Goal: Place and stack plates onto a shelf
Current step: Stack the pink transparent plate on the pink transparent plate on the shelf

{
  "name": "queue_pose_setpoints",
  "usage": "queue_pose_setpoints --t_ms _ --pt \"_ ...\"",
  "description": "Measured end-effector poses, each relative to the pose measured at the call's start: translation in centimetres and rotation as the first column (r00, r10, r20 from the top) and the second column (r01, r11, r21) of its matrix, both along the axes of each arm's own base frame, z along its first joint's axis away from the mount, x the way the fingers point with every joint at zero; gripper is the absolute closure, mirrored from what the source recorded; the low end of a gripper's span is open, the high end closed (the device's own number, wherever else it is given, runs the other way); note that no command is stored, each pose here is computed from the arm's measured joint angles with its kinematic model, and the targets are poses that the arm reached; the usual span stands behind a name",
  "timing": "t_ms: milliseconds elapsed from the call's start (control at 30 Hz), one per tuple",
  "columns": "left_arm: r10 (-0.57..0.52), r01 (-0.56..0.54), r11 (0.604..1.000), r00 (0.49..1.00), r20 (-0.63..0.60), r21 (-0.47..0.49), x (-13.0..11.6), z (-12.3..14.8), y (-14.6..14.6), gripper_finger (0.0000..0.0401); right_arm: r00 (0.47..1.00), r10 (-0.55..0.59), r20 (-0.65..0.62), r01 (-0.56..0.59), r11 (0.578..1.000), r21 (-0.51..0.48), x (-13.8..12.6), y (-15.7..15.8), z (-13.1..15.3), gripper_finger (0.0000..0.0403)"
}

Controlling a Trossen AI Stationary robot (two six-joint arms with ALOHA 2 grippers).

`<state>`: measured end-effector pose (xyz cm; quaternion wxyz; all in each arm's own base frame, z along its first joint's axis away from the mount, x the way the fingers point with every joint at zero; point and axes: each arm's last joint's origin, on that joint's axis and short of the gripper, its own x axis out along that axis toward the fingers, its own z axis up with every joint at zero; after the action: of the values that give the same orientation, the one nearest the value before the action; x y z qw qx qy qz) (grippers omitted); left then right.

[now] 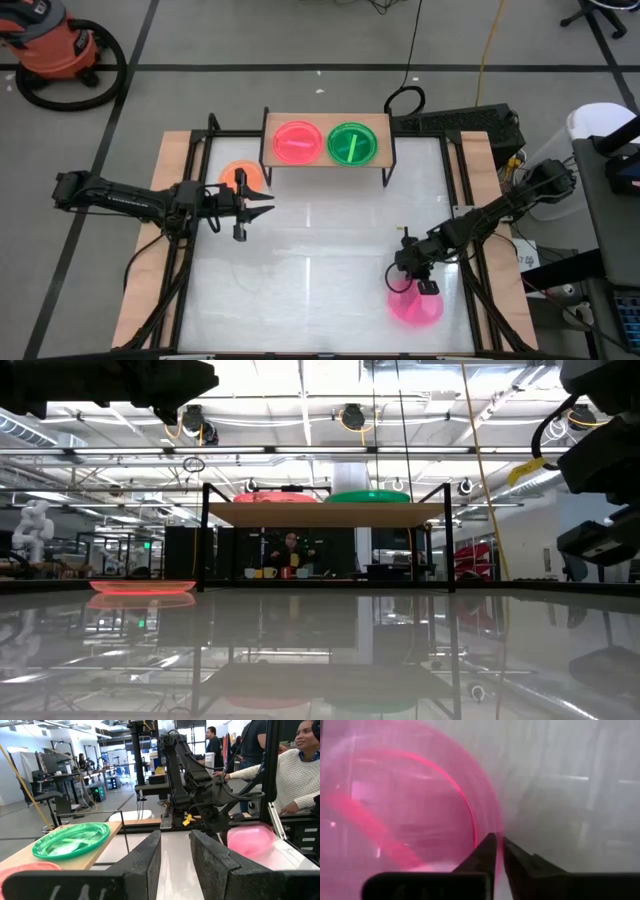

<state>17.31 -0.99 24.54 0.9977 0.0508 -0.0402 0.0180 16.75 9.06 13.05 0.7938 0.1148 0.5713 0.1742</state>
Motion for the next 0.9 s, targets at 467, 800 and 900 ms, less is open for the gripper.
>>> queue_pose_setpoints --t_ms 467,800,900 --pt "0.000 0.000 1.000 1.000 0.007 -0.002 0.0 0.1 0.0 0.0288 0.888 -0.257 0.382 0.302 0.951 -0.064 2.1 -3.1 4.8 0.0403" --pt "0.000 0.000 1.000 1.000 0.008 -0.007 0.0 0.1 0.0 0.0288 0.206 -0.421 0.883 0.600 0.767 0.226 5.7 -10.1 12.0 0.0403" --pt "0.000 0.000 1.000 1.000 0.010 -0.006 0.0 0.1 0.0 0.0288 0.098 -0.429 0.898 0.647 0.713 0.270 5.8 -12.7 12.5 0.0403"
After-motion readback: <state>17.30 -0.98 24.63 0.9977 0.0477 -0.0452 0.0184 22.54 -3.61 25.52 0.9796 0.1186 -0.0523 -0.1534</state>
